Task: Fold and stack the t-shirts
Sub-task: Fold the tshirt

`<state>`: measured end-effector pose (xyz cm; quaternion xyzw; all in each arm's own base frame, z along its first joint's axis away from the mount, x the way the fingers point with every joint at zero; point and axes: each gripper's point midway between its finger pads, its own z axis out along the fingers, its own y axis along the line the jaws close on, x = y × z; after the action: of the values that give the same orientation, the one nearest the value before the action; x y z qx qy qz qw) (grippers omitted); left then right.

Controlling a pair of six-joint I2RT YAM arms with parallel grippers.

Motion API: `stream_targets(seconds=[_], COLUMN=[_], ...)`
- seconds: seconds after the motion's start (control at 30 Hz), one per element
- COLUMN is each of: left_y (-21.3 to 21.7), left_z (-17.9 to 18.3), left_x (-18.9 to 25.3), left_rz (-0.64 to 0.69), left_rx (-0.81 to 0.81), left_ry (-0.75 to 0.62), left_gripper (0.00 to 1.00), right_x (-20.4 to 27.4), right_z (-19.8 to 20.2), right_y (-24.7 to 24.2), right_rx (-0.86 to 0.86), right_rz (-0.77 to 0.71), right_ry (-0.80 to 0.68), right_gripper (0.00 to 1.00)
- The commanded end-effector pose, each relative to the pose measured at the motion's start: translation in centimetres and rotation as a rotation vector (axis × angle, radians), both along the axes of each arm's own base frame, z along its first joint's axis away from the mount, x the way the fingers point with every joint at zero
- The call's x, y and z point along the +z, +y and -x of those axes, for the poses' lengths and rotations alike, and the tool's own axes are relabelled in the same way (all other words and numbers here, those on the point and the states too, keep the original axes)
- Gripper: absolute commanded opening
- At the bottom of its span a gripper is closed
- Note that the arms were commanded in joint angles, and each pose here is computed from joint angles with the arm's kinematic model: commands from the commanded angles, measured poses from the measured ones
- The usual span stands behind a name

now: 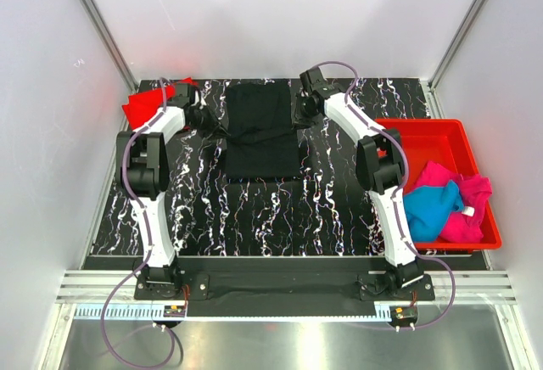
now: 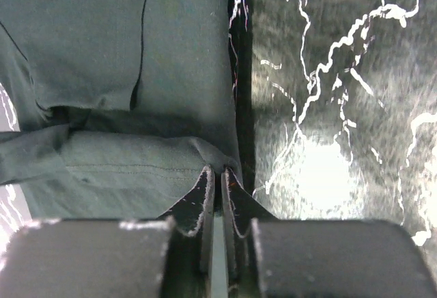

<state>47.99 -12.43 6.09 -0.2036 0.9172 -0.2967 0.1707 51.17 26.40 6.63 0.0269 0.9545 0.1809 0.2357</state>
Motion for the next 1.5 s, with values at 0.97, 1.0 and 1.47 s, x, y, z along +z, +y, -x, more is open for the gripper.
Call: stream_targets(seconds=[0.97,1.0,1.47], left_y=[-1.8,-2.2,-3.2], left_z=[2.6,2.5,-2.4], left_x=[3.1,2.9,0.6], left_rz=[-0.096,-0.098,-0.135], left_rx=[-0.047,-0.051,0.006], left_ry=[-0.169,-0.165,-0.135], left_gripper=[0.0,0.0,0.03], right_x=[3.1,3.1,0.3], right_z=[1.5,1.7,-2.1], right_y=[-0.2,0.1,1.4], right_rx=[0.07,0.077,0.041], right_rz=[-0.184,-0.193,-0.186], right_ry=[-0.061,-0.063,-0.085], right_gripper=[0.07,0.07,0.07])
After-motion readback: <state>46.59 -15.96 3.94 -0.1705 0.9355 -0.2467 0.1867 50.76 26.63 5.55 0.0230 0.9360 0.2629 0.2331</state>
